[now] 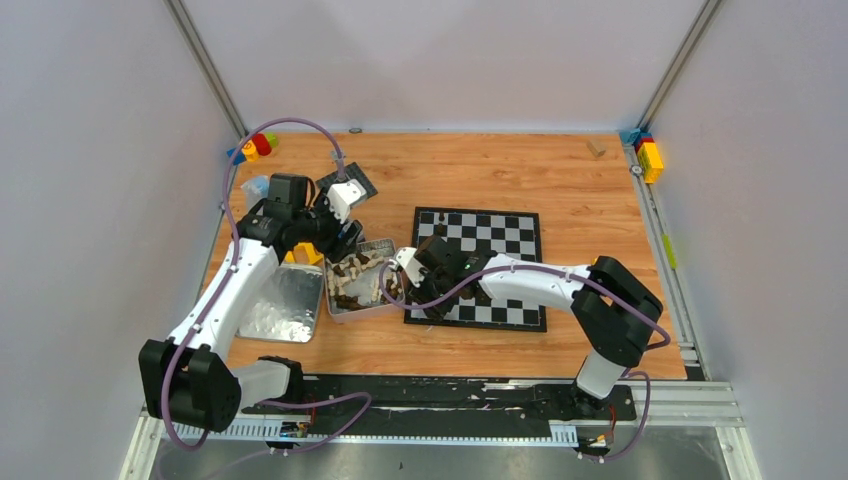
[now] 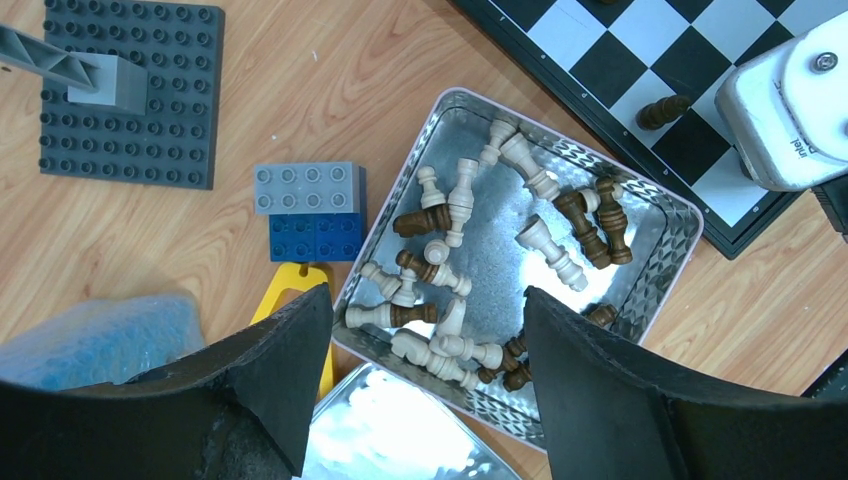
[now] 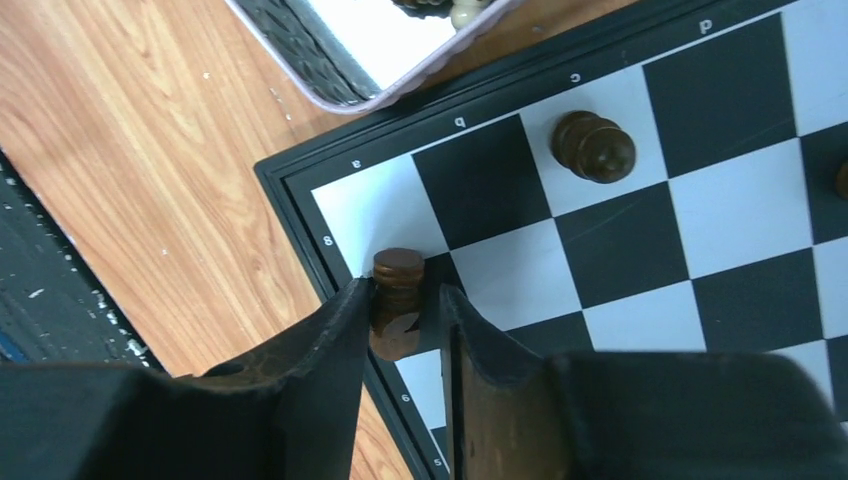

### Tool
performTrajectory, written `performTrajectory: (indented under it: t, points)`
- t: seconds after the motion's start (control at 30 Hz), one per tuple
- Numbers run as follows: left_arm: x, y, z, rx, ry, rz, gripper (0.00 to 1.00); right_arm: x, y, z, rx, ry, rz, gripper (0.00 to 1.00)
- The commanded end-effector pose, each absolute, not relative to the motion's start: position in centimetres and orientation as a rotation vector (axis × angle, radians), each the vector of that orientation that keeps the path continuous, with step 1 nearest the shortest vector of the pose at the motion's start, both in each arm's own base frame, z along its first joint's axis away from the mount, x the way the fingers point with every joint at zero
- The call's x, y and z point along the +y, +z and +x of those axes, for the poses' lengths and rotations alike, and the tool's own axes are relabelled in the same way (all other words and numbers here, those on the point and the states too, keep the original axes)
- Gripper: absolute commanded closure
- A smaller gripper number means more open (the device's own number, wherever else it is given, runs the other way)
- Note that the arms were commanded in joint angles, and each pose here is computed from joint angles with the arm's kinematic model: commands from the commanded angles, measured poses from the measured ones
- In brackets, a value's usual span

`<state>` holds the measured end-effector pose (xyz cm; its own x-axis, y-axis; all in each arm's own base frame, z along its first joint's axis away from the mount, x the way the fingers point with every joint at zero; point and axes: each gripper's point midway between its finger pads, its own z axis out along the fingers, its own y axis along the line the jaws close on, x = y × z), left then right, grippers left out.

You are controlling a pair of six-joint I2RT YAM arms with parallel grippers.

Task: Set up the chess pieces on the board
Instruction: Adjust the chess piece on the chessboard.

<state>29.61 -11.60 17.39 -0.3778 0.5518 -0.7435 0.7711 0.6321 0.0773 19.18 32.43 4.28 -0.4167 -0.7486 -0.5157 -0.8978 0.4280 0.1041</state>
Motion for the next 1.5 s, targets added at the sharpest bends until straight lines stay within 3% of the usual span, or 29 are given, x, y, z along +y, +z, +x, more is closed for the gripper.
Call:
performTrajectory:
  t: [0.0, 0.27, 0.63, 0.87, 1.33, 1.47]
  points:
    - [-11.6, 18.4, 29.4, 2.045, -0.363, 1.026, 0.22, 31.6, 5.7, 21.1, 2.229, 0.405, -1.393, 0.70]
    - [-11.8, 18.4, 29.1, 2.035, -0.379, 1.048, 0.20, 29.3, 6.2, 21.9, 2.195, 0.396, -1.412, 0.76]
    - [-12.1, 18.2, 29.0, 2.039, -0.405, 1.057, 0.18, 28.3, 5.9, 21.2, 2.176, 0.399, -1.446, 0.65]
    - [-12.3, 18.0, 28.9, 2.043, -0.426, 1.060, 0.14, 27.5, 5.8, 21.5, 2.164, 0.367, -1.438, 0.63]
    - [-13.3, 17.6, 27.9, 2.015, -0.515, 1.118, 0.18, 27.8, 5.4, 22.2, 2.145, 0.368, -1.431, 0.70]
    - [-13.3, 17.6, 27.9, 2.015, -0.519, 1.120, 0.20, 27.9, 5.5, 22.1, 2.137, 0.375, -1.441, 0.78]
